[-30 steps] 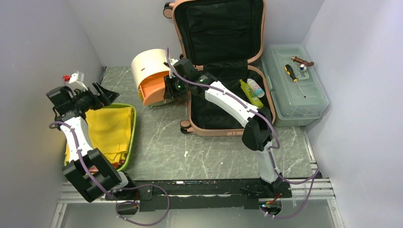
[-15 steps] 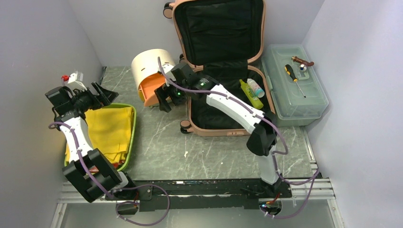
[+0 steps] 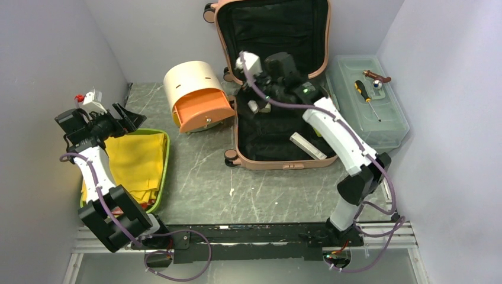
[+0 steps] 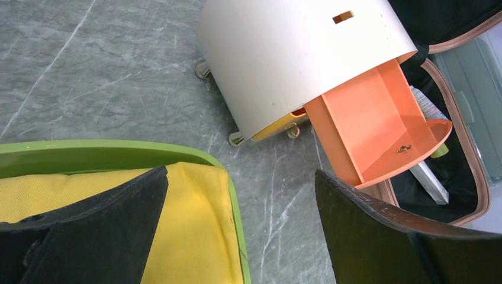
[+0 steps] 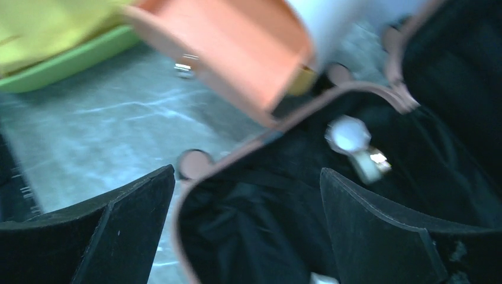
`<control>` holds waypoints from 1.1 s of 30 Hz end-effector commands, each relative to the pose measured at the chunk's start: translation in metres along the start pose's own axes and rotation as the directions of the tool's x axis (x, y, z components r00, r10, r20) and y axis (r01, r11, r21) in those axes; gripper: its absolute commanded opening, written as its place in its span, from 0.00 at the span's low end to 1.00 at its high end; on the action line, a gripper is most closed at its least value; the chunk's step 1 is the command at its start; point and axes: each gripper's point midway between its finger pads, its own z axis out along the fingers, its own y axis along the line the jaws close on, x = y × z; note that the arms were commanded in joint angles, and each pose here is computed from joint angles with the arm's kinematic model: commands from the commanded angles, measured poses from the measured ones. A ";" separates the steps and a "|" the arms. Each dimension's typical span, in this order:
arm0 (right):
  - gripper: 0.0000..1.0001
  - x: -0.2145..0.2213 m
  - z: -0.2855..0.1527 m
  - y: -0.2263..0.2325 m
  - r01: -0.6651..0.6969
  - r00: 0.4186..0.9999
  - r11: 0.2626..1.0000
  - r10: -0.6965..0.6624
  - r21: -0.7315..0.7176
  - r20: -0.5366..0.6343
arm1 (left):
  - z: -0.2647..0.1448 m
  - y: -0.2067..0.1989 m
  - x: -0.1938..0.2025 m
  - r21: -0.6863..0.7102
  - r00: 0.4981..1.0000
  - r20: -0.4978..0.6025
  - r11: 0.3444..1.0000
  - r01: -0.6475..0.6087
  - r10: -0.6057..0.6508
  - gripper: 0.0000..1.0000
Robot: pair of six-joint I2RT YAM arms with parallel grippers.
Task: Open, take out, and arrange the luggage
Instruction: Open the drawer in the storage box, then pick up the makeup from the center of the board.
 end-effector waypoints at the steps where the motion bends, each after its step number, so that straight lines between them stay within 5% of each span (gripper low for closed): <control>1: 0.94 0.017 -0.003 -0.088 0.012 1.000 0.989 -0.015 0.146 0.019 | -0.007 -0.007 -0.011 0.007 0.998 0.037 0.999 -0.053 0.053 0.99; 7: 0.96 0.066 0.014 -0.178 -0.128 0.988 0.922 0.152 0.364 -0.037 | -0.005 -0.002 -0.009 0.012 0.999 0.033 0.999 -0.041 0.041 0.99; 13: 0.96 0.150 0.076 -0.230 -0.363 0.894 0.840 0.436 0.404 -0.105 | -0.004 -0.001 -0.008 0.023 0.999 0.025 0.999 -0.033 0.033 1.00; 19: 0.98 0.178 0.103 -0.274 -0.414 0.865 0.768 0.499 0.488 -0.052 | -0.002 0.002 -0.006 0.031 1.000 0.015 0.999 -0.022 0.021 0.99; 33: 0.98 0.215 0.148 -0.267 -0.613 0.759 0.714 0.651 0.339 0.002 | -0.001 0.009 -0.005 0.027 1.000 0.012 1.000 -0.002 0.002 0.99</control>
